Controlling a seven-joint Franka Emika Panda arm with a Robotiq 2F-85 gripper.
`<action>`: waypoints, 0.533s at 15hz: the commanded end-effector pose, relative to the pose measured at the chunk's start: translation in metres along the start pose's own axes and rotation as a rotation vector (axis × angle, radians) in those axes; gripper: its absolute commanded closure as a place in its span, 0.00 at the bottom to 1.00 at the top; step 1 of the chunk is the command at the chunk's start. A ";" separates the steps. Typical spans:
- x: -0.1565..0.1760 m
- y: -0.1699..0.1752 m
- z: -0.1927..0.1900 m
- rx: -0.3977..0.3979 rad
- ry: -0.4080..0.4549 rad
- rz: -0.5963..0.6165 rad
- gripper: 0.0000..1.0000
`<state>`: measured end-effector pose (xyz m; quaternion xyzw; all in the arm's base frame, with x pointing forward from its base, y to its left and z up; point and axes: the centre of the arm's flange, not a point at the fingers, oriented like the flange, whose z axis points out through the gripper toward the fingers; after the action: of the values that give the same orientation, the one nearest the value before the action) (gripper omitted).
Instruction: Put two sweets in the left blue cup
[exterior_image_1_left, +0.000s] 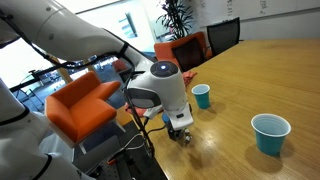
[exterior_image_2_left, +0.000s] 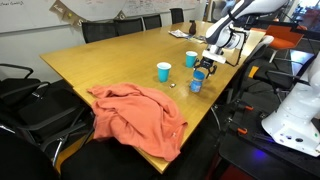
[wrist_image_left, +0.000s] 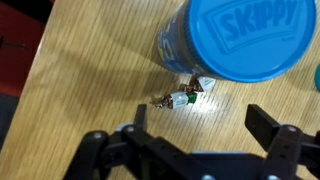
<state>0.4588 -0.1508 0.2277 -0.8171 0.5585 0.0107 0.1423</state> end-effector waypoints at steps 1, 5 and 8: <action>0.007 0.003 0.015 0.010 0.012 0.006 0.00; 0.011 0.005 0.023 -0.009 0.009 0.006 0.00; 0.011 0.004 0.028 -0.014 0.002 0.003 0.00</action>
<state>0.4587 -0.1535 0.2046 -0.8150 0.5639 0.0231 0.1312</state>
